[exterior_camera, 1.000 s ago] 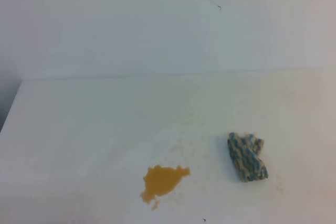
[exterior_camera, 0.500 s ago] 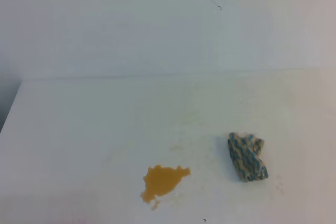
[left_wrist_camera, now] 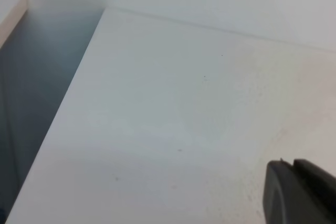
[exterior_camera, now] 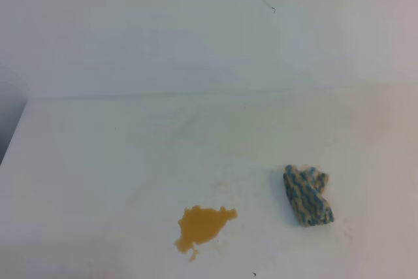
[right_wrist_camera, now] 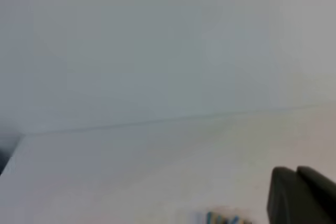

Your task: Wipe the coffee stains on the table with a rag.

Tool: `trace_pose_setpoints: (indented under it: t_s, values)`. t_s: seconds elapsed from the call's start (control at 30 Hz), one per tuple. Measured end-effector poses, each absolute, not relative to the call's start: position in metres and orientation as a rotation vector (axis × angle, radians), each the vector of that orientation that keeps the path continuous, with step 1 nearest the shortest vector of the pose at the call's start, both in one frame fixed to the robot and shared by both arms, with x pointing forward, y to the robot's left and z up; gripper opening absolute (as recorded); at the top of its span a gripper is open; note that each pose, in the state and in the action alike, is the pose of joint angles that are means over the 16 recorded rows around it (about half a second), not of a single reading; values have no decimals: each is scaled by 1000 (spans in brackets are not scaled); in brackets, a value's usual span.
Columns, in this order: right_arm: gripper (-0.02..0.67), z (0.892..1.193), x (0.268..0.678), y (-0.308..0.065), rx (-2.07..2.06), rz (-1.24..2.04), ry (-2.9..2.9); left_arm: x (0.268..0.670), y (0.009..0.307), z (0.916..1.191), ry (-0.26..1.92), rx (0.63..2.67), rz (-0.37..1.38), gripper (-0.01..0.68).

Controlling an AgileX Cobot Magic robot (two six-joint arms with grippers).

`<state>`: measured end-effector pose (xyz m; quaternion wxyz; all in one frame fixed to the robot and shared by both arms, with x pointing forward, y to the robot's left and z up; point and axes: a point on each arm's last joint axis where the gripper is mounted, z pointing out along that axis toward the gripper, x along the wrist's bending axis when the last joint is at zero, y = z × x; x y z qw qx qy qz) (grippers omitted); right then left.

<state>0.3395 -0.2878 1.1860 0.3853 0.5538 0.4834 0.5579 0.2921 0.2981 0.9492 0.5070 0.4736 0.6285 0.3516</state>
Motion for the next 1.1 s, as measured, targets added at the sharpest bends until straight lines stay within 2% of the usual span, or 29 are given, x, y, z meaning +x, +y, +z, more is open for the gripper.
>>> trace_pose_setpoints:
  t_s: [0.37,0.77,1.1]
  values:
    - [-3,1170,415,-257,1544,1428,1697,292,298,947,1519,1144,846,-1]
    - [-2,1131,471,-228,1464,1588,2035,292,298,947,1523,1147,843,-1]
    - [1,1092,505,-209,1496,1291,2244,292,298,949,1519,1145,845,-1]
